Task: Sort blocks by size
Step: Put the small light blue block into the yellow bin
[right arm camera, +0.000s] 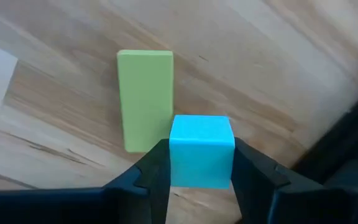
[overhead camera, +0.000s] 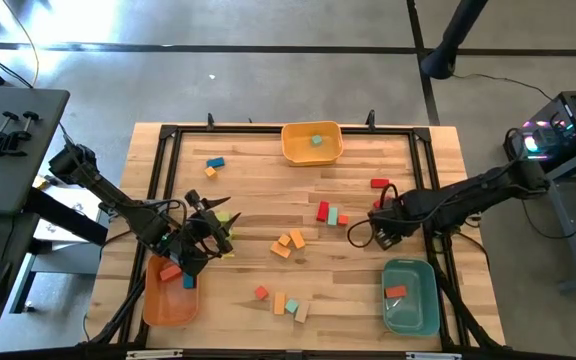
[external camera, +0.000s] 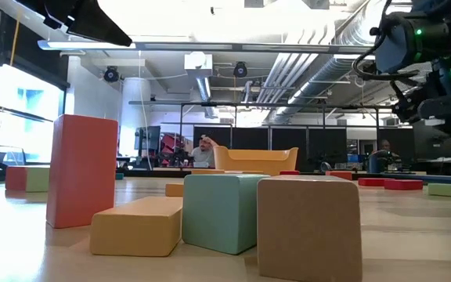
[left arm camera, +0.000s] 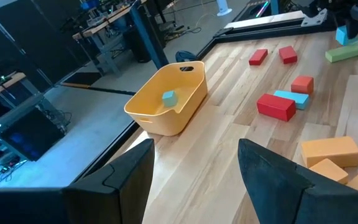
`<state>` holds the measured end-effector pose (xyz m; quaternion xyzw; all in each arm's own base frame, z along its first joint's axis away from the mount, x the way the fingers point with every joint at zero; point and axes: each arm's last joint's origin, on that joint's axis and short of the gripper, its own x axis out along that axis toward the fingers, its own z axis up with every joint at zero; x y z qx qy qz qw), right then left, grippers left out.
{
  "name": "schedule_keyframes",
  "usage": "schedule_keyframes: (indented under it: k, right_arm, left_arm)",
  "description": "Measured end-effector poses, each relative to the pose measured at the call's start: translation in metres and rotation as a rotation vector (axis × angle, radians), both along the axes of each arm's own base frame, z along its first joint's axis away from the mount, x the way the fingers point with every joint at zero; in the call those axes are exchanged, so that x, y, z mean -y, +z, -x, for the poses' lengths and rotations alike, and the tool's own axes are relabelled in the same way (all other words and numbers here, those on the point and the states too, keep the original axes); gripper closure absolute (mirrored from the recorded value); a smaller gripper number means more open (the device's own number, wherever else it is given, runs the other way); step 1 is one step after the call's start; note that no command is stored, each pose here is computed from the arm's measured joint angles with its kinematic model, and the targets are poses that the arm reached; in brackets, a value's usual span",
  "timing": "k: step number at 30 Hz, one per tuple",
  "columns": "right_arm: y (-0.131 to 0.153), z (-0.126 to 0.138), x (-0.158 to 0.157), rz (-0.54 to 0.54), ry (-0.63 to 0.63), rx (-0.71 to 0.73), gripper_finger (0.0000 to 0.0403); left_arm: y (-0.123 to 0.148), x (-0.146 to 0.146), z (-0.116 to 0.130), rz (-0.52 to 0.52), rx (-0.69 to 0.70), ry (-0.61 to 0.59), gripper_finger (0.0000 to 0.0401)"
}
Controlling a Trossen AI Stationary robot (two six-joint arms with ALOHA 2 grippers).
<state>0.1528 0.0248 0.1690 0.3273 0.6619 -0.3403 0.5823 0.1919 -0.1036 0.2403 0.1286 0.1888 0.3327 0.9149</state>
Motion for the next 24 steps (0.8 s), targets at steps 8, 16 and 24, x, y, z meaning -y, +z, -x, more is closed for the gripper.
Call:
schedule_keyframes:
  k: [8,16,24]
  right_arm:
    - [0.022,-0.014,0.001,0.103,0.067,0.092,0.0259]
    - [0.053,-0.058,0.013,0.324,0.182,0.484,0.0263]
    - [0.058,-0.108,0.092,0.576,0.172,0.797,0.0264]
  left_arm:
    - [0.0,0.0,0.0,0.003,0.004,0.0,0.0184]
    - [0.001,0.0,-0.001,0.007,0.009,0.0,0.0184]
    - [0.001,-0.006,-0.004,0.004,0.007,0.032,0.0184]
